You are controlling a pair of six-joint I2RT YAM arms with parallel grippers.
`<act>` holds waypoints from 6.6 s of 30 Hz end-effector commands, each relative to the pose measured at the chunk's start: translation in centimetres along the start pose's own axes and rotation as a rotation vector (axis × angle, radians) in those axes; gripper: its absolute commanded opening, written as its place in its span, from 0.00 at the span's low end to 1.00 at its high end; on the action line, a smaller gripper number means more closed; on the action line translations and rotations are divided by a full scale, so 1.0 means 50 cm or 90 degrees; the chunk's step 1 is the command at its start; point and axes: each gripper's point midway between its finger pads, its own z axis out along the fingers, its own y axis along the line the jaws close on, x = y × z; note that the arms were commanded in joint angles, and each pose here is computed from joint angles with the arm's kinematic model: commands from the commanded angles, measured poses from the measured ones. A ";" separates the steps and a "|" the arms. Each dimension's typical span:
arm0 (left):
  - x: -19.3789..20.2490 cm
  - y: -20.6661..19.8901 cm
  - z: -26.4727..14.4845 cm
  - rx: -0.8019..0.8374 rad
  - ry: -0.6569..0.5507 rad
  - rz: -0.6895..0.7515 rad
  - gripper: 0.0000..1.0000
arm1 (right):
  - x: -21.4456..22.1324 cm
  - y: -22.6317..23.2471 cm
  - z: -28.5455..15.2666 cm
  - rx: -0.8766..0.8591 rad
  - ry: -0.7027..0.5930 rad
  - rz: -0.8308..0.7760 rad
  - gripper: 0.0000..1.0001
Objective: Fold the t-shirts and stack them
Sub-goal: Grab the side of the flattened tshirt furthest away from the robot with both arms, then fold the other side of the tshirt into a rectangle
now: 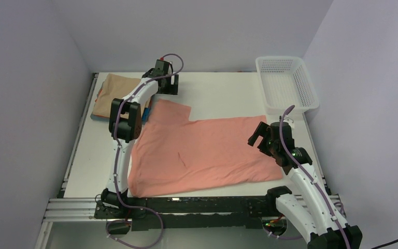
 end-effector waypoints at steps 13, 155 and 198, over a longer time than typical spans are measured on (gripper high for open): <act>0.139 -0.007 0.008 0.064 0.136 -0.137 0.95 | -0.011 -0.007 0.004 0.007 -0.025 -0.008 1.00; 0.385 -0.103 -0.531 0.204 -0.098 -0.055 0.00 | -0.081 -0.031 0.138 0.272 0.000 -0.156 0.00; 0.726 -0.129 -0.672 0.381 0.205 -0.187 0.73 | 0.020 -0.146 0.101 0.412 0.080 -0.119 0.48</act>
